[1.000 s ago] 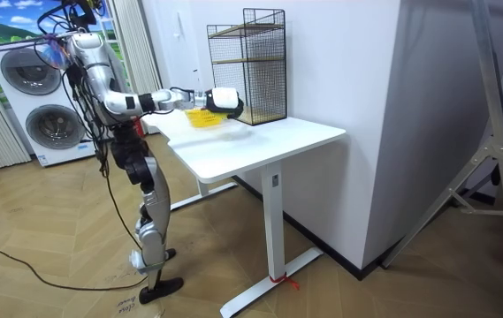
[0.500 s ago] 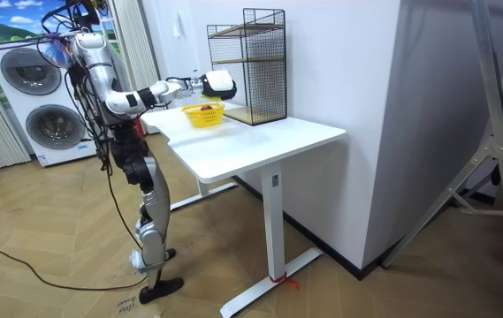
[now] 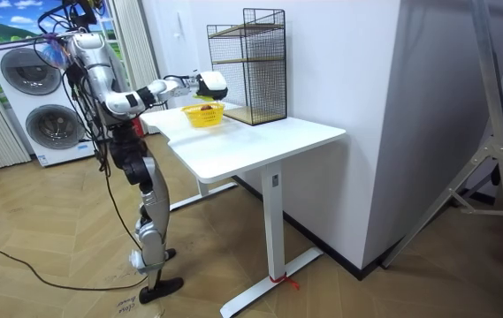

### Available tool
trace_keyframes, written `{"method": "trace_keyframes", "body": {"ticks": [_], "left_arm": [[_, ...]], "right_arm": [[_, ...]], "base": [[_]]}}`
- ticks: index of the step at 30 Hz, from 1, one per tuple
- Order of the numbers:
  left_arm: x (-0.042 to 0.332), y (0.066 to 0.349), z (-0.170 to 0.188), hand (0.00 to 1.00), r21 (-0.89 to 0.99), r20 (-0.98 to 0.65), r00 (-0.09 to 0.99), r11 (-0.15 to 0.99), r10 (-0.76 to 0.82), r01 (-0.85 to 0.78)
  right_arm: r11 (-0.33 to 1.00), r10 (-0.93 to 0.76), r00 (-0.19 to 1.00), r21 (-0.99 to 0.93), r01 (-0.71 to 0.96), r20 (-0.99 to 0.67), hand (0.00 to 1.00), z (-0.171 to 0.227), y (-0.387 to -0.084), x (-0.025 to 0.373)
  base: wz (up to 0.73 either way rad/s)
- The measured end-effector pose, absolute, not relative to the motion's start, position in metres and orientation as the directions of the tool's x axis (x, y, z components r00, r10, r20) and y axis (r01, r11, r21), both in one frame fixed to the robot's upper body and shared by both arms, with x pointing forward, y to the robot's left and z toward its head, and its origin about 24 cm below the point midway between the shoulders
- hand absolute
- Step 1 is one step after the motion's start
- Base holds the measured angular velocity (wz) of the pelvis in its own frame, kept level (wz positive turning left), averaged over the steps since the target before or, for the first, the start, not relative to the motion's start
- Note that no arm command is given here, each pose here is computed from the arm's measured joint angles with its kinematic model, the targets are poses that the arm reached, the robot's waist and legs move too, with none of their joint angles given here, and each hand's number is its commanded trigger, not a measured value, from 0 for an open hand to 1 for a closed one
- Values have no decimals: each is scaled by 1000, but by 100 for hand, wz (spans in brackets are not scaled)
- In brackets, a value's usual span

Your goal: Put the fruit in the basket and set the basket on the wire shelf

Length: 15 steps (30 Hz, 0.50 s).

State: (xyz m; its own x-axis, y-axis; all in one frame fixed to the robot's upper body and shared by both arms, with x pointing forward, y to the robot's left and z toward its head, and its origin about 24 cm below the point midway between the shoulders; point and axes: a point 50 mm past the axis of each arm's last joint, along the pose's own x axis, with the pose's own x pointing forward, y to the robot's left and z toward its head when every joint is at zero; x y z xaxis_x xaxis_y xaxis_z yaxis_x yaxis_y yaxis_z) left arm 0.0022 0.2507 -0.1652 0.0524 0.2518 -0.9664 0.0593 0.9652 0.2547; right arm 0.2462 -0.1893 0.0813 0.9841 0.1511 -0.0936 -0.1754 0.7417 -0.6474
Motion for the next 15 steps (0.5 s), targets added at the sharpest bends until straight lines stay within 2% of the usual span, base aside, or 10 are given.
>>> {"method": "trace_keyframes", "body": {"ticks": [11, 15], "left_arm": [[8, 243, -167, 0, 230, -972, 71, 968, 224, 100], [8, 242, -167, 0, 228, -973, 70, 969, 222, 99]], "right_arm": [[692, 315, 939, -644, -327, -138, 100, 75, -153, 242], [686, 332, 932, -641, -343, -143, 100, 74, -149, 241]], "base": [[0], [0]]}}
